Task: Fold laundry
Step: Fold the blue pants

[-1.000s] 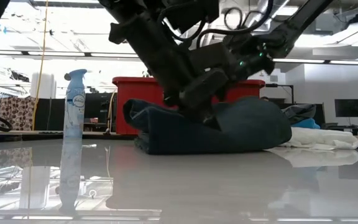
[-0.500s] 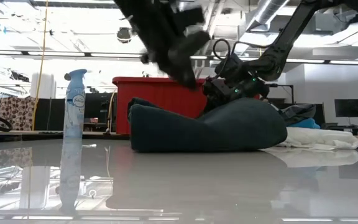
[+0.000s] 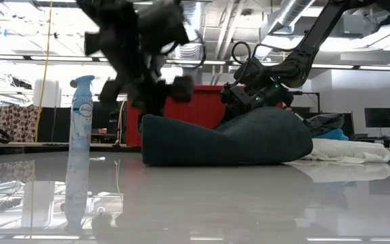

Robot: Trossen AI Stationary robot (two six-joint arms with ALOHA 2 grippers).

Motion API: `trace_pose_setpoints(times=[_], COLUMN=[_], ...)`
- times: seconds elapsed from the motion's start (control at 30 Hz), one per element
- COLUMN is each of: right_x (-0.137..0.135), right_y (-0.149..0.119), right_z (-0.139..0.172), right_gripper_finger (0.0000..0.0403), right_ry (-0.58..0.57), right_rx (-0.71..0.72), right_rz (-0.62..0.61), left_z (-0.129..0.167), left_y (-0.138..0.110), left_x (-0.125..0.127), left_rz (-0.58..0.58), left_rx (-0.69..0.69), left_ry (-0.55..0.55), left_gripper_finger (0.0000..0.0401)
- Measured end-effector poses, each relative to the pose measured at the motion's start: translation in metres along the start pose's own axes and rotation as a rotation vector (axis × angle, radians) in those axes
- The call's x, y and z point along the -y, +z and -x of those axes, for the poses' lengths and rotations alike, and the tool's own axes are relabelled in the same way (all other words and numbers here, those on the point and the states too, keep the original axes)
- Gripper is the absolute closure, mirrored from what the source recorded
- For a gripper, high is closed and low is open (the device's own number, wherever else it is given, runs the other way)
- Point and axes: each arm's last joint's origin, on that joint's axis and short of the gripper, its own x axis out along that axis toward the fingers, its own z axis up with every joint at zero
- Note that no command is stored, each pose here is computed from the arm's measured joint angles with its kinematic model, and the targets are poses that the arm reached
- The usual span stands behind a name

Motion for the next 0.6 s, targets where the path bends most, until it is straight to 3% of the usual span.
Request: trace_pose_setpoints(times=[0.13,0.3,0.47,0.6], right_x=[0.000,-0.002,-0.020,-0.044], right_y=[0.000,0.020,0.056,0.056], right_z=[0.000,0.016,0.061,0.087], right_gripper_finger=[0.0306,0.0306,0.0306,0.0306], right_ry=[0.000,-0.002,0.003,0.096], right_rx=[0.001,0.031,0.134,0.076], right_rz=[-0.017,-0.055,-0.005,0.098], left_z=[-0.017,-0.031,-0.041,-0.036], left_y=[-0.019,-0.023,-0.012,0.014], left_x=[-0.017,-0.028,-0.030,-0.027], left_rz=[0.032,0.036,0.020,0.074], left_rx=[-0.073,-0.095,-0.110,-0.077], left_ry=[-0.028,-0.030,-0.027,-0.070], left_gripper_finger=[0.0401,0.0401,0.0401,0.0401])
